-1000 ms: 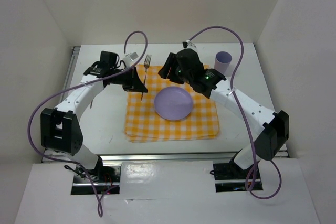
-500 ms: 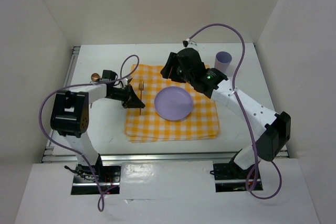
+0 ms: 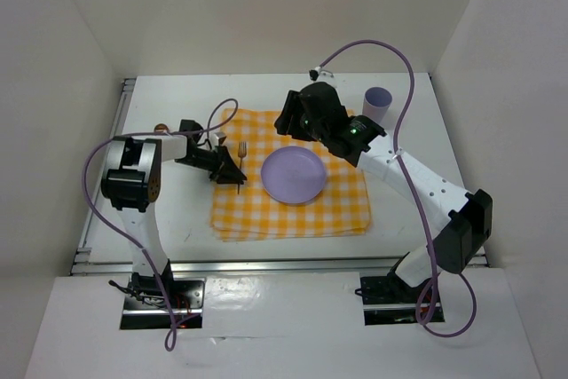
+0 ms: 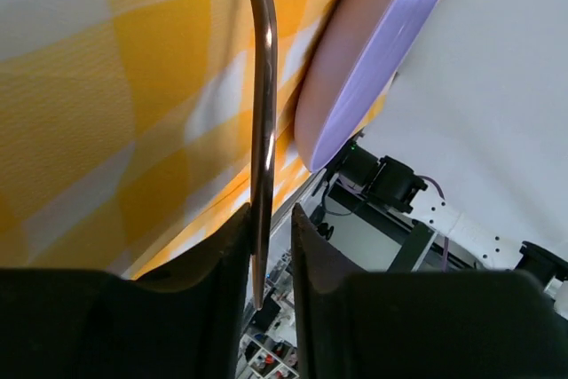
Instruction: Set the dinner table for one person
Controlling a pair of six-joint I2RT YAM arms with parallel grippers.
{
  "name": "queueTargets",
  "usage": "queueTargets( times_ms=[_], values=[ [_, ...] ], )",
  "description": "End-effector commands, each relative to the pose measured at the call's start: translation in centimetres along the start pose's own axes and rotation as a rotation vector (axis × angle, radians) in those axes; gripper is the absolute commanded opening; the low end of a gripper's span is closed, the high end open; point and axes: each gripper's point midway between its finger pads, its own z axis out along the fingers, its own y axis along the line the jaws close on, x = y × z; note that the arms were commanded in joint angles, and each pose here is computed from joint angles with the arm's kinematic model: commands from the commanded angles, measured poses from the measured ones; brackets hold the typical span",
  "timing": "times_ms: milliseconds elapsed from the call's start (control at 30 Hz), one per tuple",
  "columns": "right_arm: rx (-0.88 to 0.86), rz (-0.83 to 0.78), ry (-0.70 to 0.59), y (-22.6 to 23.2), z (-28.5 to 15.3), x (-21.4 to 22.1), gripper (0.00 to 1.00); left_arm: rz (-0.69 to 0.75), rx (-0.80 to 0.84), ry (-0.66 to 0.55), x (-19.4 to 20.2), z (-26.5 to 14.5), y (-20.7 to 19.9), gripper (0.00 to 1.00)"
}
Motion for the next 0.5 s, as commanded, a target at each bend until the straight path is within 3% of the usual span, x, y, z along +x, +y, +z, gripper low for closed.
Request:
queueTargets(
  times_ms=[0, 200, 467],
  values=[
    [-0.015, -0.013, -0.047, 0.7, -1.4, -1.5, 0.61, 0.031, -0.015, -0.02, -0.9, -0.8, -0.4, 0.33],
    [-0.027, -0.015, -0.076, 0.9, -2.2, -2.4, 0.61, -0.019, -0.13, -0.04, -0.4, -0.8, 2.0, 0.4],
    [-0.034, -0.017, -0.105, 1.0, -3.2, -3.2, 0.61, 0.022, -0.172, -0.05, -0.5, -1.9, 1.2, 0.43]
  ],
)
